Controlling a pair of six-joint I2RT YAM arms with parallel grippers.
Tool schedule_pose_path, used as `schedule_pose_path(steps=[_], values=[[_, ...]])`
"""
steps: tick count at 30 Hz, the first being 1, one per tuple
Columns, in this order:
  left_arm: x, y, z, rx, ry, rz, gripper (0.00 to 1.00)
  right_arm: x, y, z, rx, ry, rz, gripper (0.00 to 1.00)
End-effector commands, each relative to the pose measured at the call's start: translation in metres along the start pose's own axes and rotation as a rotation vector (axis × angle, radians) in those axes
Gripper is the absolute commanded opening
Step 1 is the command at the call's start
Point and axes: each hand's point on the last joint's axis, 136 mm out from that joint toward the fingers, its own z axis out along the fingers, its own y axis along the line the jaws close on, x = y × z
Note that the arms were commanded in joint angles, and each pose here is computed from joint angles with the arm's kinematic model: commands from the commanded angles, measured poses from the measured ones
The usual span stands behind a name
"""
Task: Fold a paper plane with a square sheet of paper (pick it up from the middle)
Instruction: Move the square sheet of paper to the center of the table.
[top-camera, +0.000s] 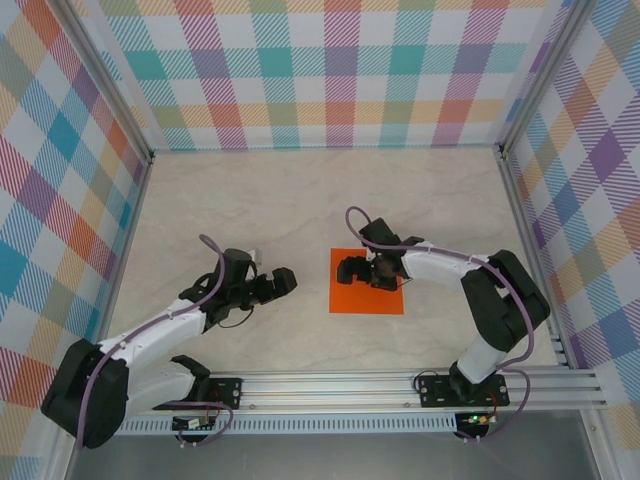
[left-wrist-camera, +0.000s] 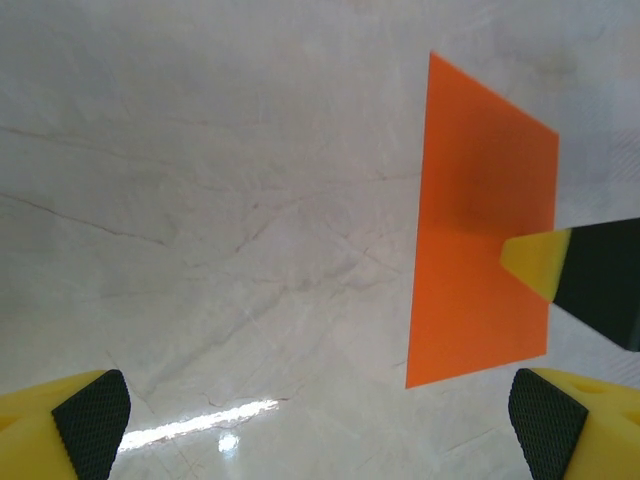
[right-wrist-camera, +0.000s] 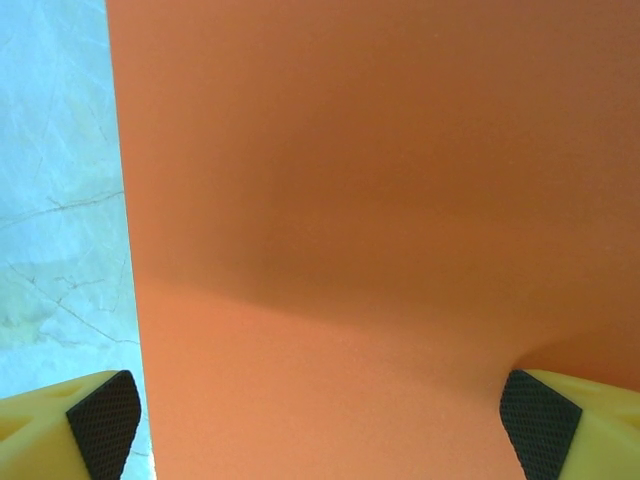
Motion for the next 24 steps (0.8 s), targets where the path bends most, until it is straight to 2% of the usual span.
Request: schedule_pose_path(steps=[1, 6, 9, 13, 16, 24], values=[[-0.006, -0.02, 0.006, 0.034, -0.01, 0.069, 1.0, 0.018, 0.005, 0.017, -0.023, 0.093, -0.116, 0.96], [-0.006, -0.02, 0.013, 0.022, -0.011, 0.088, 1.0, 0.012, 0.015, 0.006, -0.006, 0.099, -0.213, 0.94], [-0.008, -0.022, 0.014, 0.023, -0.016, 0.106, 1.0, 0.003, 0.016, -0.012, 0.072, 0.053, -0.231, 0.95], [-0.01, -0.023, 0.017, 0.022, -0.016, 0.131, 1.0, -0.01, -0.003, -0.032, 0.221, -0.022, -0.105, 1.0], [-0.008, -0.018, 0.019, 0.004, -0.009, 0.139, 1.0, -0.011, -0.017, -0.036, 0.33, -0.015, 0.044, 1.0], [-0.002, -0.019, 0.022, -0.022, 0.067, 0.198, 1.0, -0.01, -0.018, -0.018, 0.391, 0.018, 0.185, 1.0]])
